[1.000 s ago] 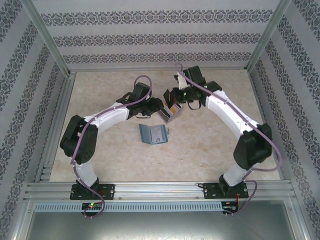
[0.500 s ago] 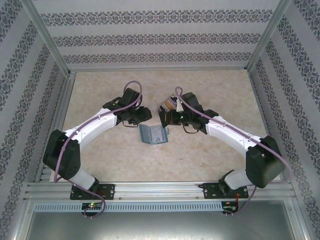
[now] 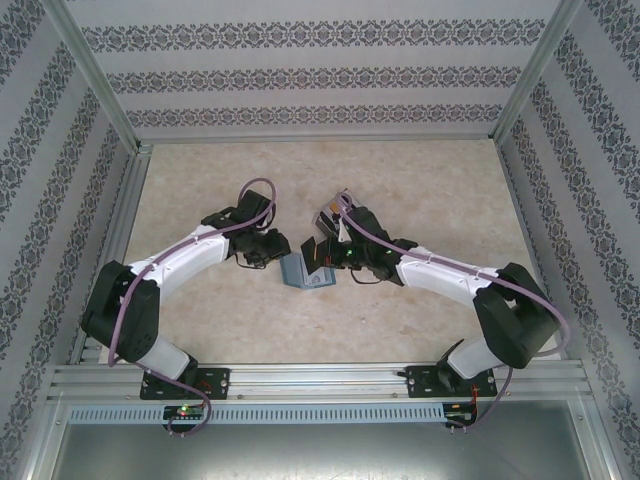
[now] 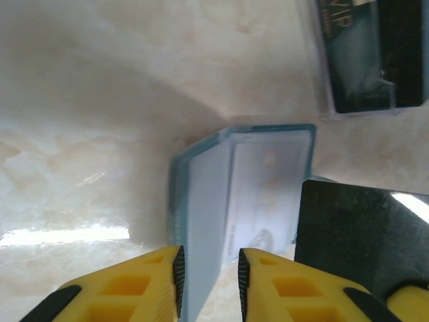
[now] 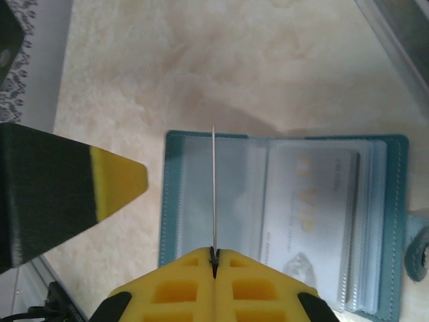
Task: Put the credit cards into the card holder
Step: Insert the credit card into the card slot.
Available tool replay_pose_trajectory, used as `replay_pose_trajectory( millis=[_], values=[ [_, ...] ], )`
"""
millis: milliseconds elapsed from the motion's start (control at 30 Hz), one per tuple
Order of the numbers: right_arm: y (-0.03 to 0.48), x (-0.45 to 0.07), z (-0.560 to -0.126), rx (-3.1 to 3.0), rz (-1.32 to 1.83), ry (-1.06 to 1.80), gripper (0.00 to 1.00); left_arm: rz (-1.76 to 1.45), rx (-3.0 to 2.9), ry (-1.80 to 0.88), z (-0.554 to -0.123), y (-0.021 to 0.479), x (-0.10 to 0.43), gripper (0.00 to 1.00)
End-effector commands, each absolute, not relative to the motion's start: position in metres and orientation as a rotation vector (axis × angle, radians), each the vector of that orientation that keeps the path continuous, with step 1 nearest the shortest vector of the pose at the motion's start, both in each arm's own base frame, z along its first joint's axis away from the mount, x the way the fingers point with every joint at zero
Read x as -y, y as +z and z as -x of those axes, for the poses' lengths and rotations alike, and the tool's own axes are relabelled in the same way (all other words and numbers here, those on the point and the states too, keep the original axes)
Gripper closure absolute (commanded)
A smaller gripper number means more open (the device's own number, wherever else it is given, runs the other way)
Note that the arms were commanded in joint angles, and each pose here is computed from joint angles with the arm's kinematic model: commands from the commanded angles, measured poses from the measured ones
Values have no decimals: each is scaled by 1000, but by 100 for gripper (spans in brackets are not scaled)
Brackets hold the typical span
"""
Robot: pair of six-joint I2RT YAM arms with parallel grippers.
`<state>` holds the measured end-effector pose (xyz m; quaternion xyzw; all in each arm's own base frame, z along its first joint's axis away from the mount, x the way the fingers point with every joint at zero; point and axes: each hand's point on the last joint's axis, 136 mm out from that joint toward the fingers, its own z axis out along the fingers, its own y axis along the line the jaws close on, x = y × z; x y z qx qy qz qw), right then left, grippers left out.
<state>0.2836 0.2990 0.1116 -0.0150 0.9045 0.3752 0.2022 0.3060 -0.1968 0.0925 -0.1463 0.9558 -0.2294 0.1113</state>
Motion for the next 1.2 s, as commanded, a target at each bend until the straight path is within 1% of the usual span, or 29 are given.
replay_pose_trajectory(
  millis=[0,200,300,467,533,667,1167],
  values=[
    [100,-303,-284,-2531,-8,1086,95,462,-2848,-624,-298,74,186,71],
    [87,-309,-283,-2562,-12,1106,95,485,-2890,-603,-291,51,182,73],
    [81,-311,-282,-2579,-13,1109,95,494,-2896,-557,-289,44,175,78],
    [71,-313,-281,-2603,-20,1110,95,513,-2922,-534,-284,29,170,80],
    [68,-314,-281,-2611,-20,1113,95,513,-2929,-536,-283,25,170,83],
    [63,-314,-281,-2624,-24,1112,95,516,-2933,-517,-282,21,168,85],
    [43,-320,-277,-2670,-39,1147,95,530,-2939,-507,-276,15,165,88]
  ],
)
